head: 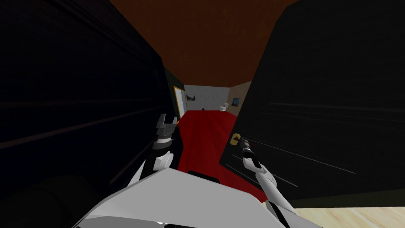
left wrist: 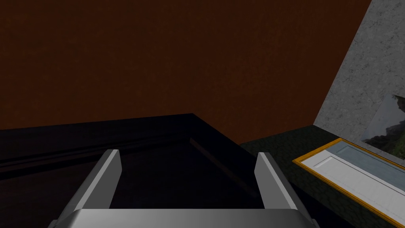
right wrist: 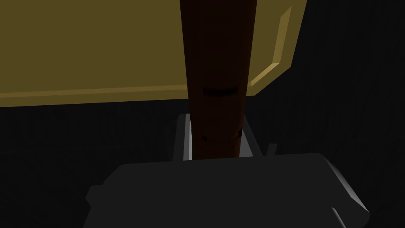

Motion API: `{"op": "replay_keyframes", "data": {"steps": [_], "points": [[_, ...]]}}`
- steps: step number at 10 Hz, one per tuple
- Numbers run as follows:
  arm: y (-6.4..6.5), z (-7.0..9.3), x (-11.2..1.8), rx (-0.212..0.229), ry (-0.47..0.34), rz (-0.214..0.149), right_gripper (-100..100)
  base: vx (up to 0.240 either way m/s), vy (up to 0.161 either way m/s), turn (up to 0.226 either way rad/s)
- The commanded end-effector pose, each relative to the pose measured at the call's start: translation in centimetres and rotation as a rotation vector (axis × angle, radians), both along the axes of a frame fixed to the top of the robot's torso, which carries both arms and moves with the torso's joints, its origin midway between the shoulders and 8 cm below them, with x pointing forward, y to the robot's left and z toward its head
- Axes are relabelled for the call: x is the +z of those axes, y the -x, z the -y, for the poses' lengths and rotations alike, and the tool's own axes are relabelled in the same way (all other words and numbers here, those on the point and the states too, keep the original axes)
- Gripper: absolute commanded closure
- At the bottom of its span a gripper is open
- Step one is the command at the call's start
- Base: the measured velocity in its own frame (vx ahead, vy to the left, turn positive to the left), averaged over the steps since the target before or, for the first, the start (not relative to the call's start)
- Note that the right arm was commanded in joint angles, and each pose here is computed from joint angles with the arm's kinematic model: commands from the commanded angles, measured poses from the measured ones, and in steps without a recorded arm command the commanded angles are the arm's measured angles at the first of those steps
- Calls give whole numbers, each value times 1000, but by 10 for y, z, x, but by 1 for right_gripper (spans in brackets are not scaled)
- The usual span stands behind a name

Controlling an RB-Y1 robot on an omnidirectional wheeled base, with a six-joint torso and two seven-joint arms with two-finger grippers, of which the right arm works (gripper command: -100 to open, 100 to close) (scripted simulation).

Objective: Push the door open

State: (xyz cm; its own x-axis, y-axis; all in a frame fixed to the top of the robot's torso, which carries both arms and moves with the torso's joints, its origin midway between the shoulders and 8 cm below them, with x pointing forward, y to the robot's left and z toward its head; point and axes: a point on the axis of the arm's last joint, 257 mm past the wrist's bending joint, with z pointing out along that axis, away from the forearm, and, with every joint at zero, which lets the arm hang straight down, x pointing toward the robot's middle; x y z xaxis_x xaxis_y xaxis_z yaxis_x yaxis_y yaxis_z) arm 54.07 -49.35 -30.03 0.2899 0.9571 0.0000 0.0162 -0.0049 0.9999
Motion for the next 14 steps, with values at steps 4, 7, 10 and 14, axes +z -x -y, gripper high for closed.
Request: {"op": "replay_keyframes", "data": {"steps": [4,7,10,14], "points": [[10,28,6,-52,7,13,100,196,27,-46],[21,49,7,-97,7,13,100,222,35,-60],[31,68,7,-138,8,13,100,195,37,-61],[45,92,7,-192,8,14,100,190,40,-56]]}}
